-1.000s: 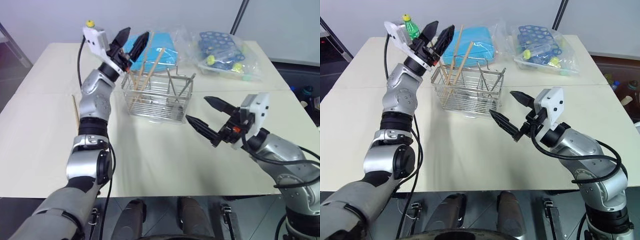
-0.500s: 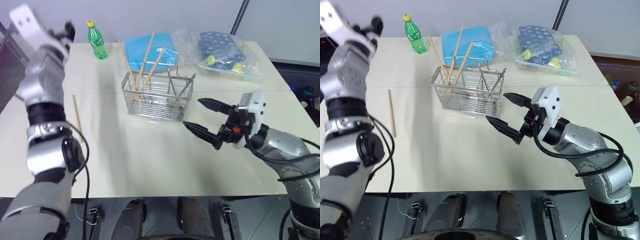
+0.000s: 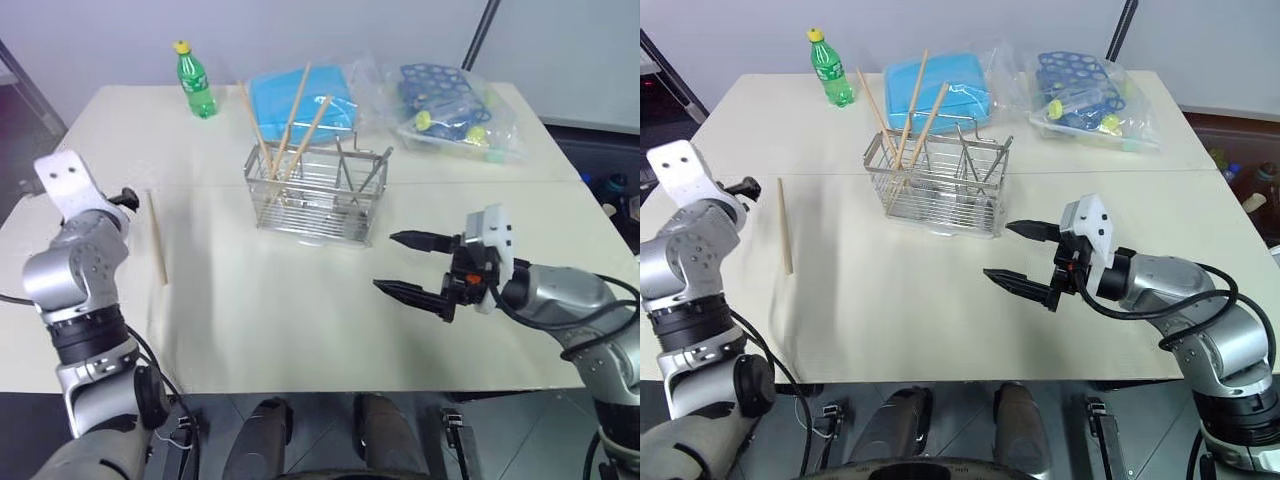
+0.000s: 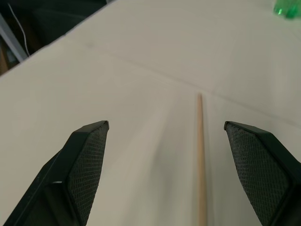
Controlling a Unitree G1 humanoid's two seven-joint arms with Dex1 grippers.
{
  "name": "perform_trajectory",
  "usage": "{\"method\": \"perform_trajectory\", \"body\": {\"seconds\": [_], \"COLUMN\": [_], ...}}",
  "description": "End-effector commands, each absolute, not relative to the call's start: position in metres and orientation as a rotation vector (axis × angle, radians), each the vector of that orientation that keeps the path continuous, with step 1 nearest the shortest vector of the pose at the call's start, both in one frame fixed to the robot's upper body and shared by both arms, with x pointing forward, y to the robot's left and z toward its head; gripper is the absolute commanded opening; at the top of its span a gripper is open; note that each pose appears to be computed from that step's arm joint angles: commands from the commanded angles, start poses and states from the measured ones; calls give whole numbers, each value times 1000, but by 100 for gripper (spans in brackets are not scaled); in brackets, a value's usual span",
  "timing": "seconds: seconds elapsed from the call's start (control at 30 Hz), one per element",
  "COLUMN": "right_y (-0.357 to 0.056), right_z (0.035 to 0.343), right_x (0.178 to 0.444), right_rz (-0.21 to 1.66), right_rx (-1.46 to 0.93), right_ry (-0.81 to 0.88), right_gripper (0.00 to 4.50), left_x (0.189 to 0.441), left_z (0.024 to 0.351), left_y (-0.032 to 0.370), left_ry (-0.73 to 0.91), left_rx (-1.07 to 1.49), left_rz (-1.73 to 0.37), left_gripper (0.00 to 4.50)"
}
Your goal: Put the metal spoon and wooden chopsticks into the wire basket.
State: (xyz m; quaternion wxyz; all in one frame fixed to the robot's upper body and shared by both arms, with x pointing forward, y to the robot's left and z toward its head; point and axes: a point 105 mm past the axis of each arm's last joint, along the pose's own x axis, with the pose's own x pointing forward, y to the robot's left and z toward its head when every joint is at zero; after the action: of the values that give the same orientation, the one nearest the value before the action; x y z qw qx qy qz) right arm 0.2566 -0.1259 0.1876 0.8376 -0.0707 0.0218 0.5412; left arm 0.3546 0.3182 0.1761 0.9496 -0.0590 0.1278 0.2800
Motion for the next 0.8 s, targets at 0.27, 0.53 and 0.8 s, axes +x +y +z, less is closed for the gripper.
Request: {"method": "perform_trajectory", "body": {"seconds": [0.27,0.53,0.8], "right_y": [-116,-108,-106], "right_z": [199,205,212], "right_x": [240,241,236], "right_rz": [1262,1247,1239], "right_rx": [-213,-206,-202], "right_ry": [13,-28,-51], "right_gripper": [450,450,450], "left_x": [351,359,371], "left_z": [160,139,135], "left_y": [313,312,308], "left_ry": [358,438,476], "left_rx": [-112,-116,-89], "left_rz": [599,536,426], "left_gripper": [413,413,413]}}
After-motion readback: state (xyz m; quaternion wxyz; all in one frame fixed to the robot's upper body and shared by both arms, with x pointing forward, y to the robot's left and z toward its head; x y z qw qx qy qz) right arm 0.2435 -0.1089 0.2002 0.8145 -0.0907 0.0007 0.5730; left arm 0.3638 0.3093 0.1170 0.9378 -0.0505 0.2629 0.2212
